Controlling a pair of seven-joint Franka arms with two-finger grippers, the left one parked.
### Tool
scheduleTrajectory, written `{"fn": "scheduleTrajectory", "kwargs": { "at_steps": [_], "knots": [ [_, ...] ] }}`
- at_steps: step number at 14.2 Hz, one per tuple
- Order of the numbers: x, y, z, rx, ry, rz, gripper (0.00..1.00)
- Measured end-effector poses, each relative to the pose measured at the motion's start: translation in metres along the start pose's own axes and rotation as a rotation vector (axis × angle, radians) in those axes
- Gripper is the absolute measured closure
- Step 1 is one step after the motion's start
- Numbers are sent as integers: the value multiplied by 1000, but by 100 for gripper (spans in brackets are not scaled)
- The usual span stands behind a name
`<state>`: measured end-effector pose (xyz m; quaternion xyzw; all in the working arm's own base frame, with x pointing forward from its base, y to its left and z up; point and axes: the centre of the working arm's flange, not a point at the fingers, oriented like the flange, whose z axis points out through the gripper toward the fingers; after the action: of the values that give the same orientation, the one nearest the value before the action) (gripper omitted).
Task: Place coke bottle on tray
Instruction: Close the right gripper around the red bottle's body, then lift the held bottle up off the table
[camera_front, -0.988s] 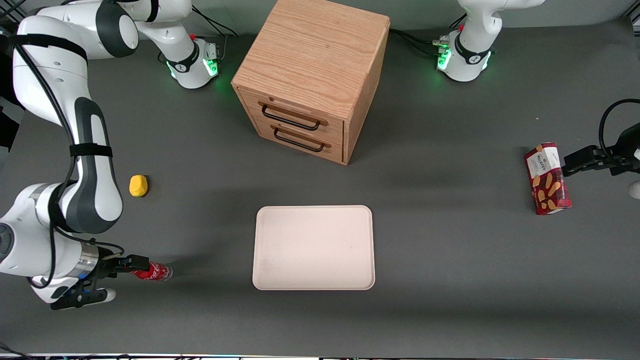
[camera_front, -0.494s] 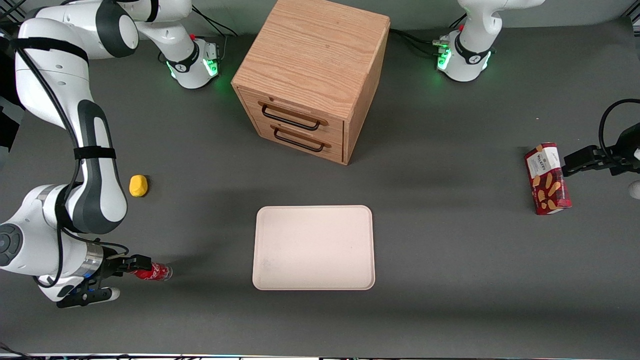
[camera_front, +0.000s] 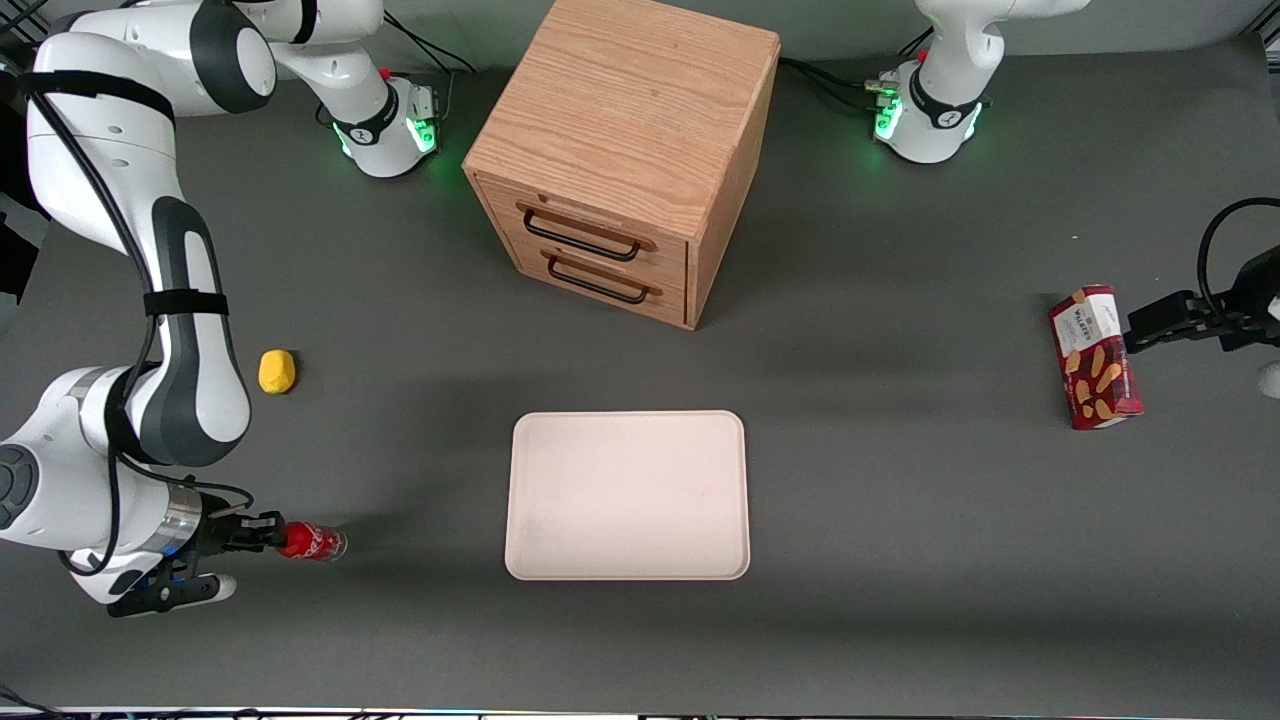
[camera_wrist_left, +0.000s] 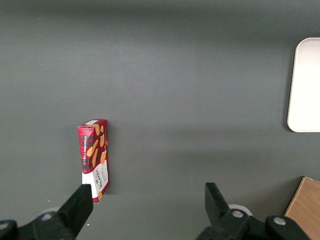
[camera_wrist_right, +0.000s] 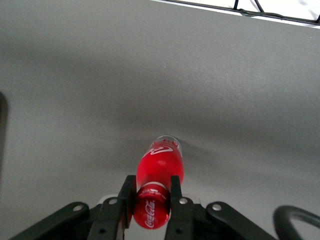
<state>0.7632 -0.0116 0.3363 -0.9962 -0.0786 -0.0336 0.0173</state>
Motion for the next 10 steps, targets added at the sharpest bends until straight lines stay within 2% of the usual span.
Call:
{"fn": "scheduleTrajectory", "kwargs": {
  "at_steps": [5, 10],
  "knots": [
    [-1, -1, -18, 3, -7, -3, 69],
    [-18, -7, -121, 8, -9, -7, 69]
  ]
}}
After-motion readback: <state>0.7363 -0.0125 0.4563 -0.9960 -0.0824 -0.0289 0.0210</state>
